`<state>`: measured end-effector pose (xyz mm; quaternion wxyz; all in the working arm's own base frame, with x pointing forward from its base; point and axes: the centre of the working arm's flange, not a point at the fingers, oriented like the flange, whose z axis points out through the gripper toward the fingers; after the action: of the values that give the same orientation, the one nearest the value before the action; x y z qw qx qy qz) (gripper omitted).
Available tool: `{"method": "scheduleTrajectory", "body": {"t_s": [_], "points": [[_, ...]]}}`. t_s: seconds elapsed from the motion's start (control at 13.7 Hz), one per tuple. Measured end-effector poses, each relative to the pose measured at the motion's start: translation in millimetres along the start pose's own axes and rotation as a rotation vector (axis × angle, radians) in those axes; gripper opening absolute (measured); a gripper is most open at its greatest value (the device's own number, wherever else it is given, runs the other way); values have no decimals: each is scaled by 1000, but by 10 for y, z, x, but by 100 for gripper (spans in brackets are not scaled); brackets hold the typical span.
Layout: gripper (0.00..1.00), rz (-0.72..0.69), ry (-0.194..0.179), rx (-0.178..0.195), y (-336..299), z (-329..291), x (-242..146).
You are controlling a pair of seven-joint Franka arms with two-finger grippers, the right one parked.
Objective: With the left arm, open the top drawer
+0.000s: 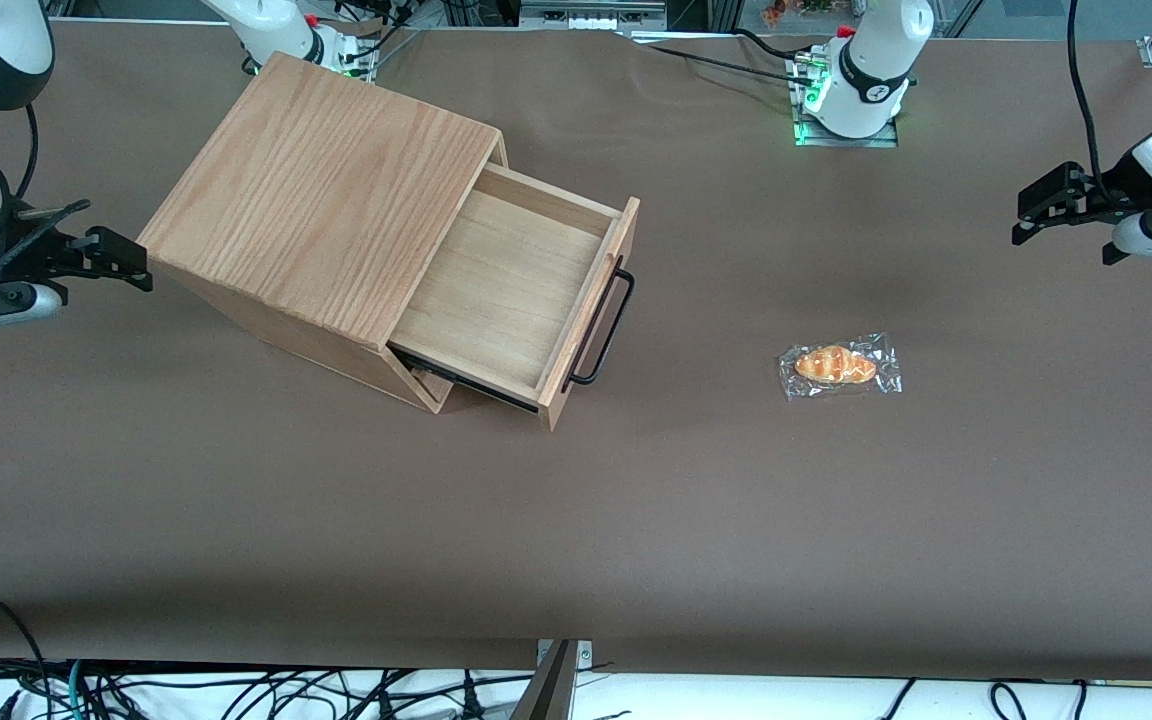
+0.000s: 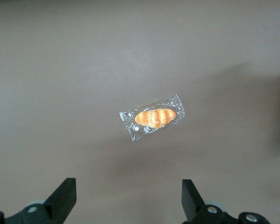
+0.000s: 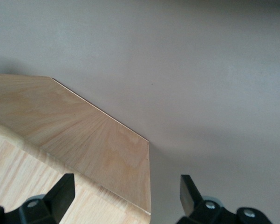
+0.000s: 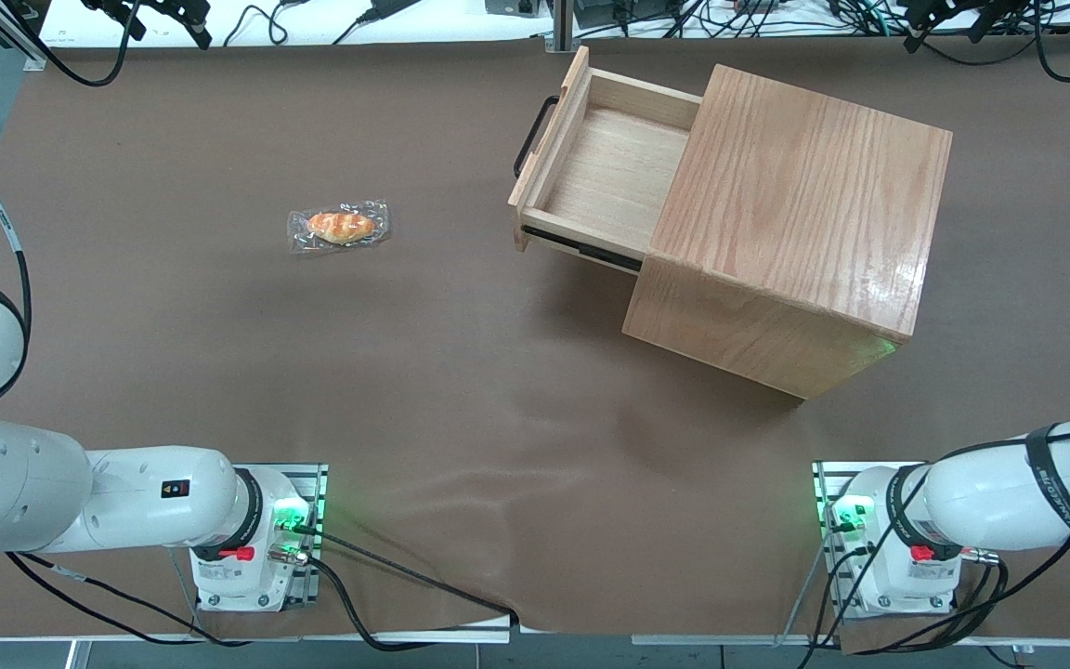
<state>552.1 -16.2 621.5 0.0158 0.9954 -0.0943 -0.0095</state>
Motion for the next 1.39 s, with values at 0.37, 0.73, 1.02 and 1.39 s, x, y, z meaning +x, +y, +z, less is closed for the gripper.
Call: {"method": "scheduleTrajectory", "body": {"t_s": [0.37,0.73,1.02,1.39], "points": [[100,-7,-8,-3,-55,86,49],[100,-10,-9,-4,-75,109,65],[100,-11,-9,-4,-77,110,64],[100,-11,-6,-3,-79,109,68]]}}
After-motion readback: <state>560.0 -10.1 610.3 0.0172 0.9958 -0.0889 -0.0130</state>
